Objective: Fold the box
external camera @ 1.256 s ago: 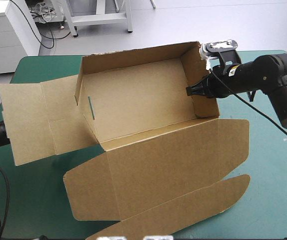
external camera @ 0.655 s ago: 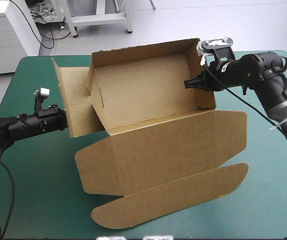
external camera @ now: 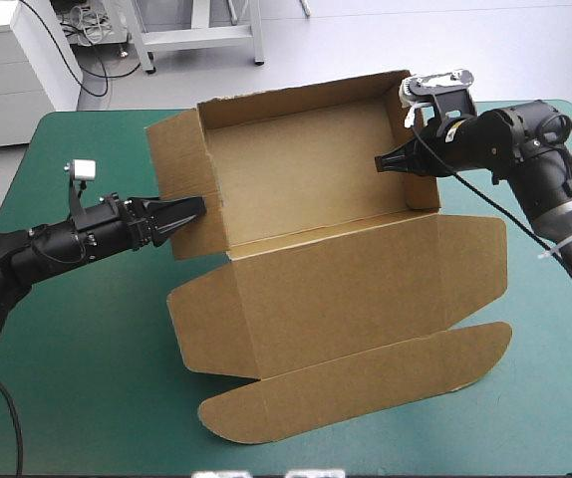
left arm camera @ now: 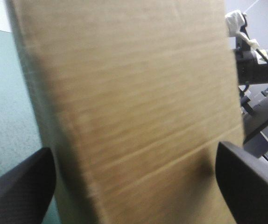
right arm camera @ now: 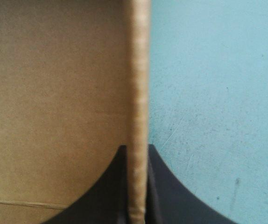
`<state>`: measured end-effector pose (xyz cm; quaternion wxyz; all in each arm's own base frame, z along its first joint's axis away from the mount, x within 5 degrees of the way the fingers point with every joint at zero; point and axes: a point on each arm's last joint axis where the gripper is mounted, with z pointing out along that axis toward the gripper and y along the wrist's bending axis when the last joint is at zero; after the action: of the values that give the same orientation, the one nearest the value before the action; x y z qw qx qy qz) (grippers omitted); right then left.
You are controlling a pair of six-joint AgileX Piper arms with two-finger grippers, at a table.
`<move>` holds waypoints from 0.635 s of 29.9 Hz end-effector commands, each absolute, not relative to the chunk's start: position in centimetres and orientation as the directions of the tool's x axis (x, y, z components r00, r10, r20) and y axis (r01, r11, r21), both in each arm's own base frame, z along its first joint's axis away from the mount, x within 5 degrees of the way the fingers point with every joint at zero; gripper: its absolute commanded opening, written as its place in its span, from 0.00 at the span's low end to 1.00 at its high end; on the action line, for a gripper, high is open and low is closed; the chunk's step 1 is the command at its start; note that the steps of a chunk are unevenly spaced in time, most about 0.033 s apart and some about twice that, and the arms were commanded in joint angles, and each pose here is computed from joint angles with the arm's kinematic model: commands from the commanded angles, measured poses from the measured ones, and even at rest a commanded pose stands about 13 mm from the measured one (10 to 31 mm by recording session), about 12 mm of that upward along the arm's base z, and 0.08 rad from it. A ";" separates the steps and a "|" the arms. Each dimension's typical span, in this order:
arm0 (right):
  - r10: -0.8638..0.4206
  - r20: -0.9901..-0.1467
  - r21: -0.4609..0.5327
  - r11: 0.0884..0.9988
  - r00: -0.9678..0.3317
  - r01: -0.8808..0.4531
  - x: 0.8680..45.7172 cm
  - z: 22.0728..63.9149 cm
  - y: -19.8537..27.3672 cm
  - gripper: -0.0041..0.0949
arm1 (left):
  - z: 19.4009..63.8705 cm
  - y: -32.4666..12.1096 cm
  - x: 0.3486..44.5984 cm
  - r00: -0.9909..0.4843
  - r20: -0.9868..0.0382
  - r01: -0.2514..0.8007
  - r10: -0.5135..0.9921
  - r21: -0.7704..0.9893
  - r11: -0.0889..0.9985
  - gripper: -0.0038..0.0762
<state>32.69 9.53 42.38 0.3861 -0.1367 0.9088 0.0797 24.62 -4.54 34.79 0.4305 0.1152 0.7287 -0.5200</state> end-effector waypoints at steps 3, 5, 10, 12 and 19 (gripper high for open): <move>-0.146 -0.794 0.054 0.950 -0.590 -0.308 32.3 44.5 9.4 0.04 | 38.2 -7.0 23.2 -0.566 -0.779 0.737 -0.270 -0.624 0.258 0.86; -0.149 -0.790 0.054 0.949 -0.594 -0.309 32.3 44.3 9.5 0.04 | 38.3 -7.1 23.2 -0.566 -0.775 0.738 -0.282 -0.629 0.246 0.86; -0.135 -0.771 0.074 0.951 -0.622 -0.299 32.1 44.0 9.6 0.04 | 38.7 -7.0 23.4 -0.563 -0.760 0.731 -0.324 -0.641 0.232 0.86; -0.159 -0.768 0.056 0.948 -0.621 -0.312 32.0 43.8 10.1 0.04 | 38.6 -7.0 23.4 -0.581 -0.746 0.715 -0.326 -0.659 0.232 0.86; -0.181 -0.798 0.016 0.947 -0.575 -0.319 31.5 44.2 12.3 0.04 | 38.9 -8.9 23.7 -0.689 -0.711 0.596 -0.140 -0.666 0.449 0.86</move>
<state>32.54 11.80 41.28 0.3728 -0.1526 0.9138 0.0519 24.47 -7.65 36.63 0.3776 0.1450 0.7530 -0.5190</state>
